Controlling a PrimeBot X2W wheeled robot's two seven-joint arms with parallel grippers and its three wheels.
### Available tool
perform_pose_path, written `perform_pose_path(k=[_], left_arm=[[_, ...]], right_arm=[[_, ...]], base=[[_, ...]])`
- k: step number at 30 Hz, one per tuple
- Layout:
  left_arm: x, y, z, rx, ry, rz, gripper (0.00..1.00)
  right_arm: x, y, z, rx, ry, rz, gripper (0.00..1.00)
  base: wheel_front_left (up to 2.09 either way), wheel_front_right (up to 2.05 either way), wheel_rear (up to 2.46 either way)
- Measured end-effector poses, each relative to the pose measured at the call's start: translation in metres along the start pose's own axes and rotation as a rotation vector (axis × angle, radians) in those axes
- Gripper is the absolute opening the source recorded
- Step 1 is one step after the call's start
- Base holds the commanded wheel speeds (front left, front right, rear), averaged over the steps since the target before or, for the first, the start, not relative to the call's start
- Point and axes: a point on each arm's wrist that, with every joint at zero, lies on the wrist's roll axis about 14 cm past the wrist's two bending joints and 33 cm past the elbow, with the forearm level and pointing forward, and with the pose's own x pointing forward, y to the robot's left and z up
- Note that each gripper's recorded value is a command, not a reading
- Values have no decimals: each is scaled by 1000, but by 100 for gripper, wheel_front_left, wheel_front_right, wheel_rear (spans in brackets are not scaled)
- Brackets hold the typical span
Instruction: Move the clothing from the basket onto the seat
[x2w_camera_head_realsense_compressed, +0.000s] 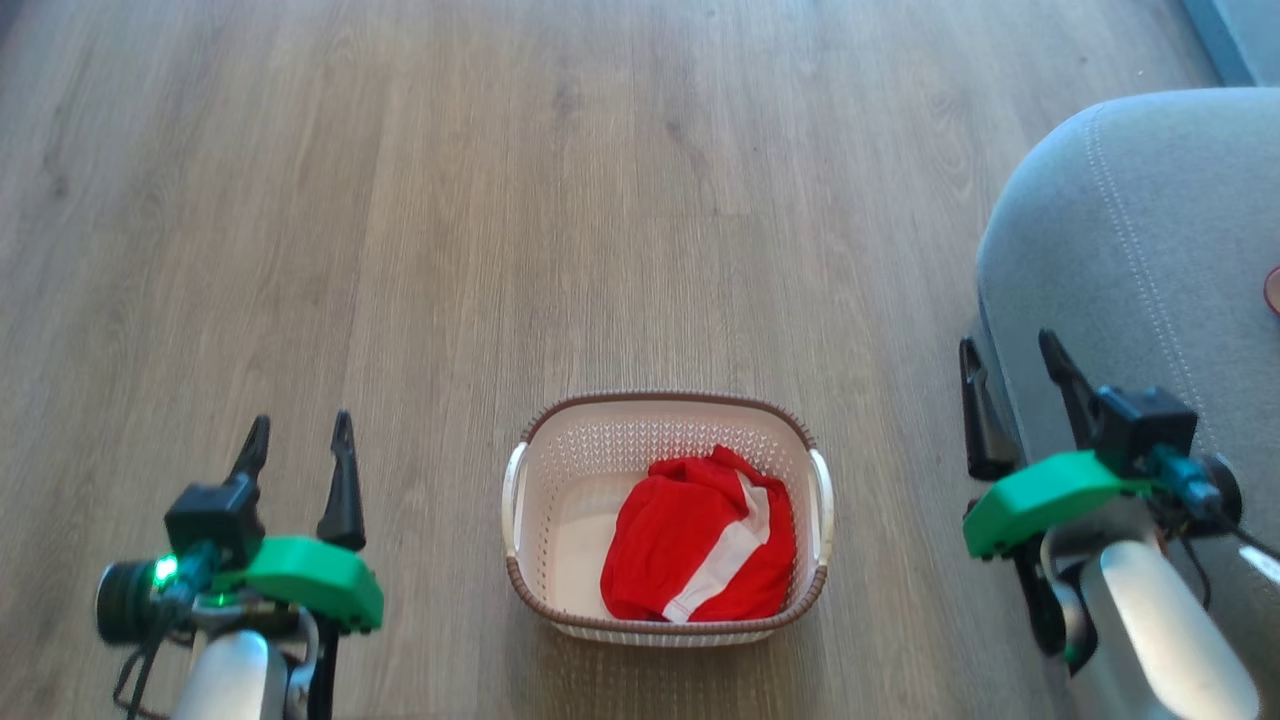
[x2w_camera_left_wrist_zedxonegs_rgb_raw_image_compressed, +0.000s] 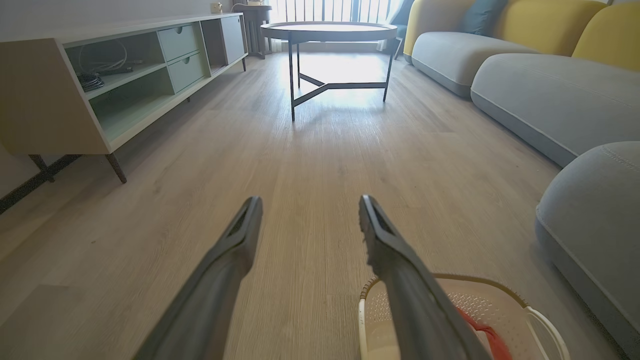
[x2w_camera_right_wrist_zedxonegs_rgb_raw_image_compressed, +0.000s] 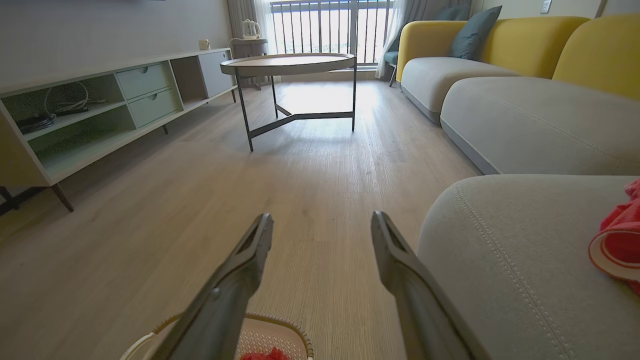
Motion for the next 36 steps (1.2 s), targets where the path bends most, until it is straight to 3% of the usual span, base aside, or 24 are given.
perform_pose_path(k=[18, 36], left_arm=[[-28, 12, -10, 1, 21, 67, 100], [-25, -6, -30, -14, 81, -15, 100]], right_arm=[[-24, -4, -17, 39, 41, -47, 100], [-21, -4, -26, 53, 59, -54, 100]], base=[[0, 0, 0], [0, 0, 0]])
